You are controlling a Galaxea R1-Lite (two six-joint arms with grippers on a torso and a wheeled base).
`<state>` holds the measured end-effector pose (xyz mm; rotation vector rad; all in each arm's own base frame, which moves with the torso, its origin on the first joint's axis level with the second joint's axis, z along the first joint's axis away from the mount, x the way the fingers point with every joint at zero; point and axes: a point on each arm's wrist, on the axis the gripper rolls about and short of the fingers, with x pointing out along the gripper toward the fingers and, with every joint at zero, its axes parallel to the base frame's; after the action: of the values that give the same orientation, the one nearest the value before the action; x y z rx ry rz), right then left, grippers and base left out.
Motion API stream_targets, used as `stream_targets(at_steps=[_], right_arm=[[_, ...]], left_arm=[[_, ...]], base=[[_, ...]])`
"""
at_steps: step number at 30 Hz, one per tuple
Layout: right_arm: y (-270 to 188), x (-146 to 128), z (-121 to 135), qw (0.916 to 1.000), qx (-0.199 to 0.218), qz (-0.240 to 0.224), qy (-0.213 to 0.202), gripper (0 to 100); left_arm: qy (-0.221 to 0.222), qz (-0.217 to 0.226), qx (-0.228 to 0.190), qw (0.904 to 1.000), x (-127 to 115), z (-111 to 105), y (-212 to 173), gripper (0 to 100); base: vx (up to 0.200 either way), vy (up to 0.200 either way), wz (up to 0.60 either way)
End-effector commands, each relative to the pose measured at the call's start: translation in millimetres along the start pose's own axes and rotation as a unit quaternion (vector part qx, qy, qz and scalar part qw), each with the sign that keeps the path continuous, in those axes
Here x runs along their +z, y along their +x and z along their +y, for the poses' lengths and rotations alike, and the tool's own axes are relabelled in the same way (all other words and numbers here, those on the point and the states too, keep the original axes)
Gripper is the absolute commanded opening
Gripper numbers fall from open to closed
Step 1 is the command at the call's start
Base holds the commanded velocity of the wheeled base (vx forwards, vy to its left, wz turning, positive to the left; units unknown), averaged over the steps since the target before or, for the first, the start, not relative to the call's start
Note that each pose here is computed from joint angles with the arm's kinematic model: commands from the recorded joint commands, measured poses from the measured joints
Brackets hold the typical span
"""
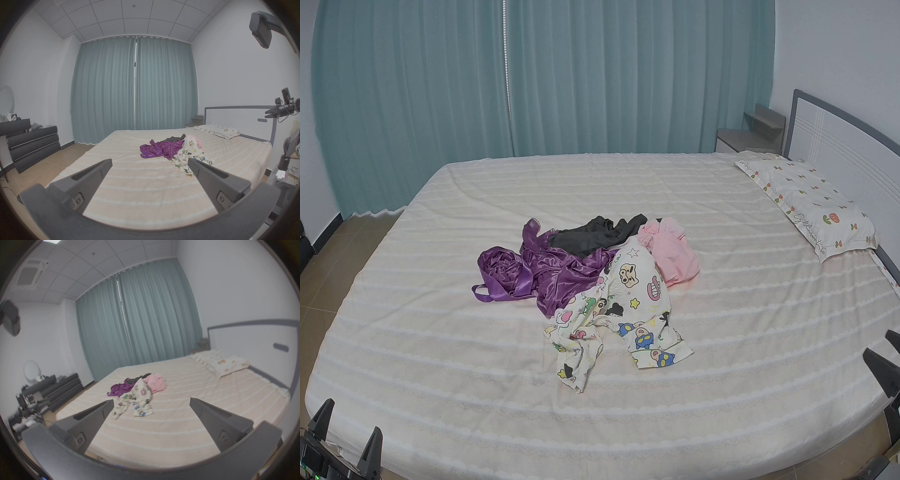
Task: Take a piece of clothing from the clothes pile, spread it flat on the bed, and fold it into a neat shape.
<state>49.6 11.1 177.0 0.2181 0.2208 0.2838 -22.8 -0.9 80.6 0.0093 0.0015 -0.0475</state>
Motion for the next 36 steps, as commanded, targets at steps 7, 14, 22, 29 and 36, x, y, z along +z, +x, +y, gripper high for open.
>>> stream_targets(at_steps=[7,14,22,29,36], right_arm=[[238.4,-51.8,0.1,0.9563,0.07,0.251,0.133,100],[319.2,-96.0,-5.9,0.9556,0.021,0.242,0.167,100],[378.1,-131.7,-5.3,0.9636,-0.011,0.217,0.155,100],[393.5,-148.2,6.0,0.9672,-0.024,0.212,0.138,100],[395.9,-148.3,10.8,0.9692,-0.017,0.215,0.12,100]], left_arm=[[0.0,0.0,0.0,1.0,-5.3,-0.1,0.0,100],[0.0,0.0,0.0,1.0,-5.3,-0.1,0.0,100],[0.0,0.0,0.0,1.0,-5.3,-0.1,0.0,100],[0.0,0.0,0.0,1.0,-5.3,-0.1,0.0,100],[0.0,0.0,0.0,1.0,-5.3,-0.1,0.0,100]], base=[[0.0,0.0,0.0],[0.0,0.0,0.0],[0.0,0.0,0.0],[0.0,0.0,0.0],[0.0,0.0,0.0]])
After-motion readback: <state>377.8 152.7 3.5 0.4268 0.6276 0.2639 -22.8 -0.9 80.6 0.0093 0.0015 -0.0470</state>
